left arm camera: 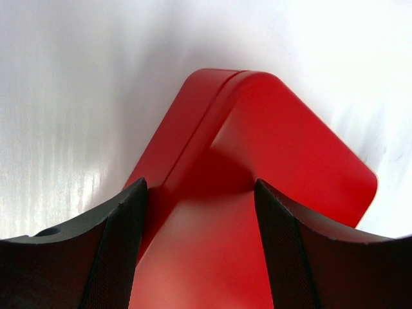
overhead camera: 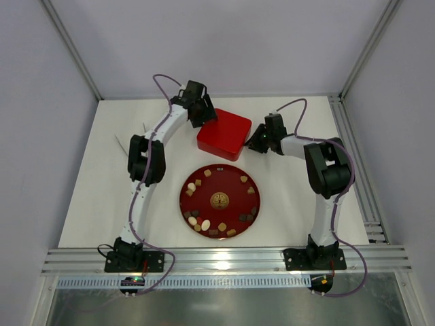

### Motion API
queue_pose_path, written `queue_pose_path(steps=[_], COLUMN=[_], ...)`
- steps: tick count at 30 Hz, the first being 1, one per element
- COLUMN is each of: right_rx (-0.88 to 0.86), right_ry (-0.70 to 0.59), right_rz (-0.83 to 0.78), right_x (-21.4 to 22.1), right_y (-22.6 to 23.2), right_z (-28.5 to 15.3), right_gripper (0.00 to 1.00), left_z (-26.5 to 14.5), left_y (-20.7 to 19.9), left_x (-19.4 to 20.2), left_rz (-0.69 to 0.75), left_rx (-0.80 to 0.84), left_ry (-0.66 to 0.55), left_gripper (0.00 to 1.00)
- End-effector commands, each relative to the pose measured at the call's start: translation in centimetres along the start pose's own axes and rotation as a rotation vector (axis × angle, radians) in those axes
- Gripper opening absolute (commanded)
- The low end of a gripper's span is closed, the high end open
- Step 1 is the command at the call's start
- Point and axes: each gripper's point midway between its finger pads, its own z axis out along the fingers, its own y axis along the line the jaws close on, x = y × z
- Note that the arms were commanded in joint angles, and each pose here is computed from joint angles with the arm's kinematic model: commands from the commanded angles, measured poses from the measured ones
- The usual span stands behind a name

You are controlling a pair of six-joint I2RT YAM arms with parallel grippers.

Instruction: Pack the chocolate

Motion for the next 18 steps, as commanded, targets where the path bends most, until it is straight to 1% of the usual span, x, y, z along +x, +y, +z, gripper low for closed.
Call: queue_pose_path(steps=[1, 2, 4, 5, 7, 10, 13, 18], right_rx=[-0.199, -0.196, -0.213, -0.213, -0.232, -0.233, -0.198, -0.228], right_ry=[-0.049, -0.057, -0.073, -0.078, -0.091, -0.092, -0.090, -0.119], right_rz=[-0.054, -0.052, -0.053, -0.043, -0.050, -0.048, -0.034, -0.043], right_x=[-2.1, -2.6, -3.3, -3.5, -3.8, -3.5, -3.1, -3.1], right_y=[6.6, 6.4, 6.9, 6.6, 7.2, 7.1, 6.0, 6.2], right_z=[-2.5, -2.8, -3.9, -4.1, -5.0, -5.6, -5.5, -6.3], right_gripper=[0.35, 0.38, 0.40, 0.44, 0.47, 0.47, 0.48, 0.48], left_z=[0.5, 0.5, 0.4, 0.4, 0.4, 0.5, 0.6, 0.5], left_y=[-0.1, 0.0, 0.5, 0.6, 1.0, 1.4, 1.7, 2.2], left_x=[8.7, 8.7, 9.0, 9.0, 9.3, 9.7, 10.0, 10.5], left_rz=[0.029, 0.030, 0.026, 0.024, 0.015, 0.006, -0.003, -0.031], left_rx=[-0.034, -0.039, -0.055, -0.057, -0.067, -0.077, -0.084, -0.107], left_ry=[0.239, 0.235, 0.239, 0.236, 0.232, 0.236, 0.243, 0.242], left_gripper=[0.65, 0.65, 0.65, 0.65, 0.65, 0.65, 0.65, 0.63])
